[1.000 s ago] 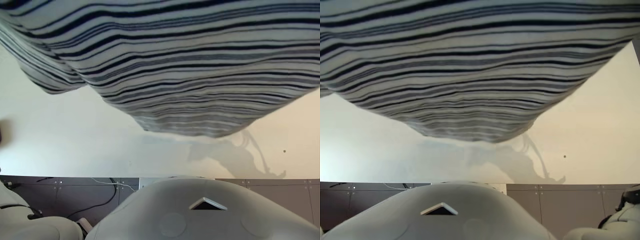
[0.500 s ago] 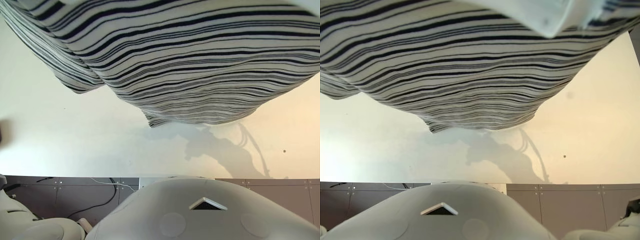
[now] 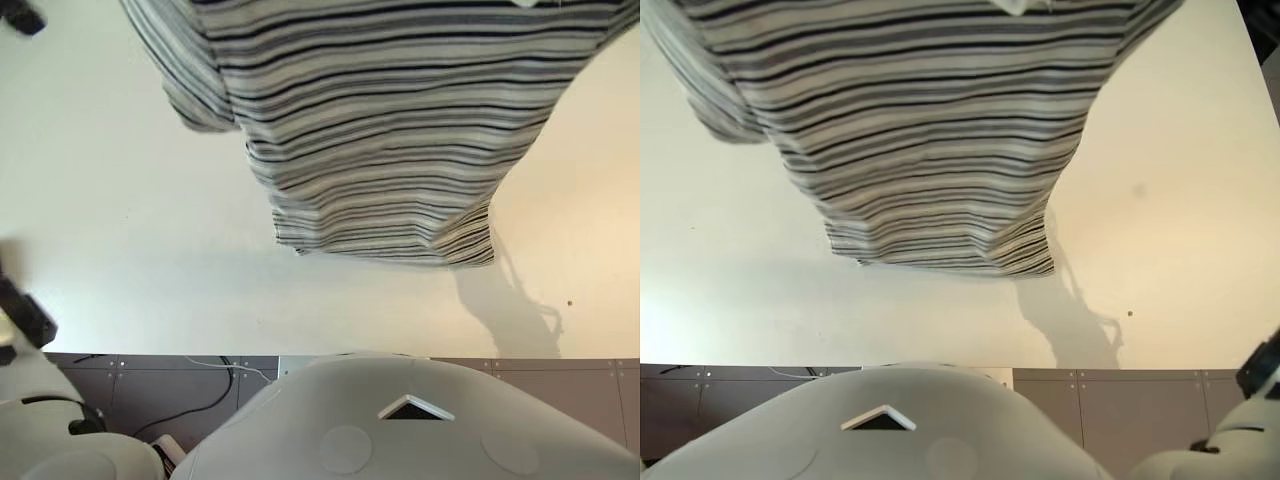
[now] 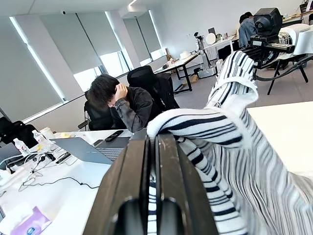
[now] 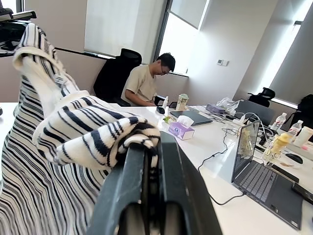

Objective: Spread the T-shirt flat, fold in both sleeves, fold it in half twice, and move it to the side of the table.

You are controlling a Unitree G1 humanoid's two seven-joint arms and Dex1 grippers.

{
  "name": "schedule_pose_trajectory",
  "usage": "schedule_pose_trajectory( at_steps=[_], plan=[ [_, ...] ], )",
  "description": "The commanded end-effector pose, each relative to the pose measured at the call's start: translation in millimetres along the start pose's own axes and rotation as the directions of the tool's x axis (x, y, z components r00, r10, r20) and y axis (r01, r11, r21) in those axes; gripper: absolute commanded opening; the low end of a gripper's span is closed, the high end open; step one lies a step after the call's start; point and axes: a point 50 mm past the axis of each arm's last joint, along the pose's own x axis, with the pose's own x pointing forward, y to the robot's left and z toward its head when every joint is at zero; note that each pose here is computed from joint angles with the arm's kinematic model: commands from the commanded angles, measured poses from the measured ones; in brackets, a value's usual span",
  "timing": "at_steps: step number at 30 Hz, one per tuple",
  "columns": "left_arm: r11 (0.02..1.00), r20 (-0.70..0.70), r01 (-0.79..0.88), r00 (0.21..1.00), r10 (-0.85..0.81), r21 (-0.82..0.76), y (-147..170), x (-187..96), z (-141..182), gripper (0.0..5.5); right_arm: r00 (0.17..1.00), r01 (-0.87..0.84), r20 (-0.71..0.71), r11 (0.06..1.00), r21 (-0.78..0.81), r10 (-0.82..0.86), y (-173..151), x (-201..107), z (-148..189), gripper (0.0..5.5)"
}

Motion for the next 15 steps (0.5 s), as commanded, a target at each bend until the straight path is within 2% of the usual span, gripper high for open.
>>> schedule_pose_trajectory(
  at_steps=[1, 6, 10, 15],
  plan=[
    [0.997, -0.053, -0.070, 0.996, 0.069, -0.031, 35.1, 35.5, -24.6, 0.13, 0.997, -0.001, -0.073, 0.999, -0.032, -0.001, -34.3, 38.8, -13.3, 0.10],
    [0.984, -0.154, -0.176, 0.973, 0.171, -0.022, 68.5, 71.7, -55.7, 0.13, 0.986, 0.061, -0.149, 0.993, -0.097, -0.075, -73.8, 90.9, -19.8, 0.10],
    [0.967, -0.219, -0.253, 0.943, 0.249, 0.007, 75.6, 92.9, -70.8, 0.13, 0.956, 0.173, -0.210, 0.971, -0.163, -0.206, -87.8, 111.5, -26.3, 0.10],
    [0.909, -0.278, -0.392, 0.865, 0.417, 0.144, 82.0, 113.3, -64.5, 0.13, 0.887, 0.335, -0.226, 0.898, -0.285, -0.402, -90.5, 134.4, -22.3, 0.10]
  ],
)
